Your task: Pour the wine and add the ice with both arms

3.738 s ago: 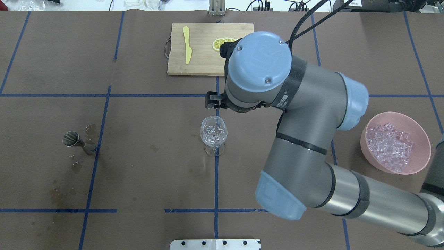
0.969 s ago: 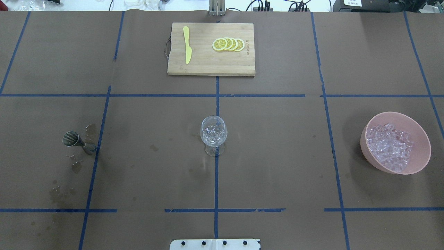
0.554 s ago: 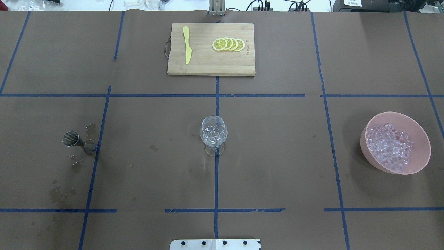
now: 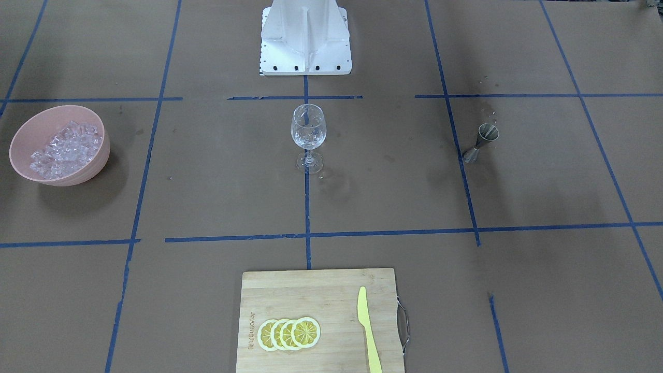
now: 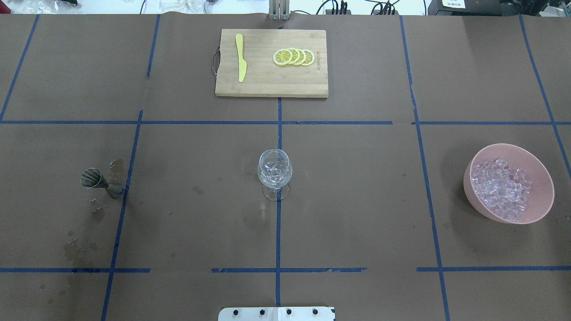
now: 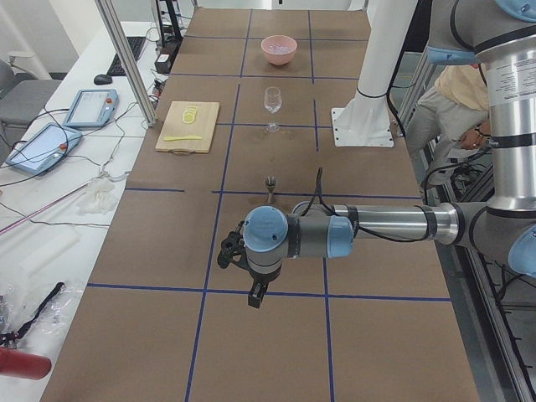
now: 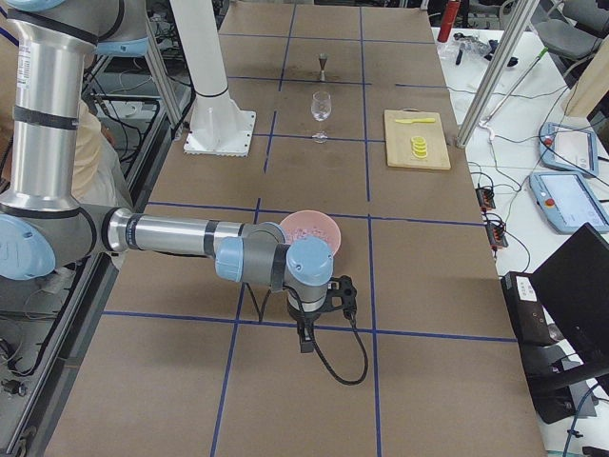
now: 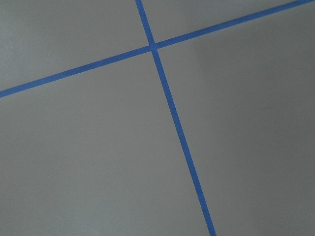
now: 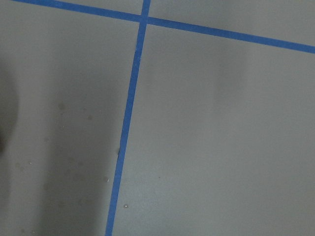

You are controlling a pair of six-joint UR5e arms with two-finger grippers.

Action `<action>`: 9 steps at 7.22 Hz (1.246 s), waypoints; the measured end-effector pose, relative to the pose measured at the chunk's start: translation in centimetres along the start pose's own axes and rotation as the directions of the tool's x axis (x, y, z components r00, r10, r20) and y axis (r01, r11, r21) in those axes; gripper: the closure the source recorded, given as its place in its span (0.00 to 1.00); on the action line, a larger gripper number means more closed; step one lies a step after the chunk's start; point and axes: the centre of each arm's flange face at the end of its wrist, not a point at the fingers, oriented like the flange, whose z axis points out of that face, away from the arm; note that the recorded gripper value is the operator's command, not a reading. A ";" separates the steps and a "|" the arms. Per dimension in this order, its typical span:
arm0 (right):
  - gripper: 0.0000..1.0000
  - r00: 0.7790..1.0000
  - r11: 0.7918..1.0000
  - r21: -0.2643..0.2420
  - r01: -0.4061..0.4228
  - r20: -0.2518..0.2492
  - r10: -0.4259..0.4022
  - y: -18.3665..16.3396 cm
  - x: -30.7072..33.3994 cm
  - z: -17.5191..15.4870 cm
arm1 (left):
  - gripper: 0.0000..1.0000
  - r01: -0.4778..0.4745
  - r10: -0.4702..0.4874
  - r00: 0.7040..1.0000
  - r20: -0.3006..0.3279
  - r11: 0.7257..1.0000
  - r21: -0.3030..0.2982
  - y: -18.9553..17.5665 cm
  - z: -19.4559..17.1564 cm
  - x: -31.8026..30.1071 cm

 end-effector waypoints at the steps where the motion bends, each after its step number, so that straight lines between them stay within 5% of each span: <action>1: 0.00 1.000 1.000 -0.001 0.000 0.000 0.000 0.1 0.0 0.0 | 0.00 0.001 -0.001 1.000 0.000 1.000 0.000 0.0 0.0 0.0; 9: 0.00 1.000 1.000 0.004 0.005 -0.001 -0.005 -0.2 -0.1 -0.2 | 0.00 -0.003 0.003 1.000 0.000 1.000 0.003 -0.1 -0.1 0.1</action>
